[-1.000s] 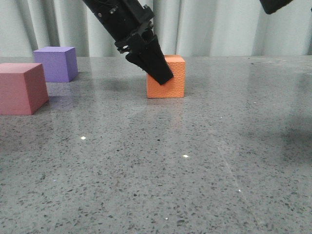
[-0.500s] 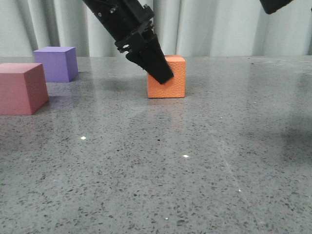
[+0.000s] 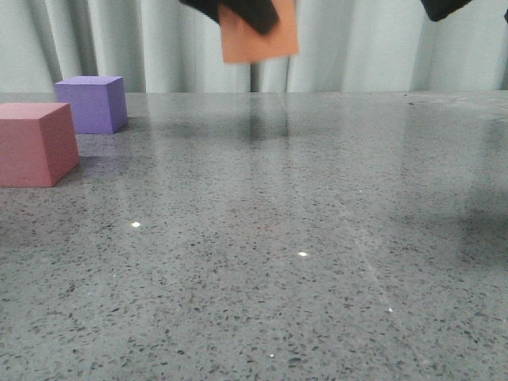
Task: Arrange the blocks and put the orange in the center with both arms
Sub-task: 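Lift the orange cube with the left gripper toward the purple cube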
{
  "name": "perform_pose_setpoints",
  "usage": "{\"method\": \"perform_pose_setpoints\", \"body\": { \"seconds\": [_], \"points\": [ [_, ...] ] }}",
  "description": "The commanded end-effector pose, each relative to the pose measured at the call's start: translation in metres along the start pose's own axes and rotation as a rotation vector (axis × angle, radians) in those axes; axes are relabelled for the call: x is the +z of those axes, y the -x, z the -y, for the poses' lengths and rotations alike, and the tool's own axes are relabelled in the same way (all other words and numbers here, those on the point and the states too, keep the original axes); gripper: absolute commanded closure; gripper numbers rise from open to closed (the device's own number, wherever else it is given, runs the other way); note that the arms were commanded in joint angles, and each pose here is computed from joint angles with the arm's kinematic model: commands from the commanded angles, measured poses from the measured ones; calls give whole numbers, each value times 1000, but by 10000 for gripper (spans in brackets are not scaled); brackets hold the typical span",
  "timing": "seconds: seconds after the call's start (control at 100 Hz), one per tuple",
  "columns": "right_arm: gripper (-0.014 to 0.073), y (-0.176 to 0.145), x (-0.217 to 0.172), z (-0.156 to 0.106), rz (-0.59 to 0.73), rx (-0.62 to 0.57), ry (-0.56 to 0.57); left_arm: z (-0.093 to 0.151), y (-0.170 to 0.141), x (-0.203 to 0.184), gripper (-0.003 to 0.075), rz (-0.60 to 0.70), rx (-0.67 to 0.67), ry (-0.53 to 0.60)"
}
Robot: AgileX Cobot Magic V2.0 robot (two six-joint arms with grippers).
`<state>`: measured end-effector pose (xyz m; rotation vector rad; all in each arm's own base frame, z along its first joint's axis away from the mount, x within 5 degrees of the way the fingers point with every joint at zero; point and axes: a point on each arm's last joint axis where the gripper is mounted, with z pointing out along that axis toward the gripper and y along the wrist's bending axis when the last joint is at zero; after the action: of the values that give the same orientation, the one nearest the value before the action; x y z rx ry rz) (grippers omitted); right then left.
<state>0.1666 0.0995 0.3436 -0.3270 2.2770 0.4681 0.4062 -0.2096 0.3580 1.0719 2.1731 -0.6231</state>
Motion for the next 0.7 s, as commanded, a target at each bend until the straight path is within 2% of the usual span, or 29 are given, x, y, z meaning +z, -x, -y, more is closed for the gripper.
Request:
{"method": "perform_pose_setpoints", "body": {
  "seconds": [0.0,0.14,0.37,0.56,0.69],
  "points": [
    [27,11,-9,-3,90,-3,22,16,24,-60,719,152,-44,78],
    [27,11,-9,-3,92,-3,23,15,24,-88,719,167,-137,182],
    [27,11,-9,-3,92,-3,22,7,17,-128,720,165,-311,467],
    [27,11,-9,-3,97,-3,23,4,9,-145,719,167,-436,613],
    [27,11,-9,-3,97,-3,23,3,1,-148,720,164,-505,666]
  ]
}}
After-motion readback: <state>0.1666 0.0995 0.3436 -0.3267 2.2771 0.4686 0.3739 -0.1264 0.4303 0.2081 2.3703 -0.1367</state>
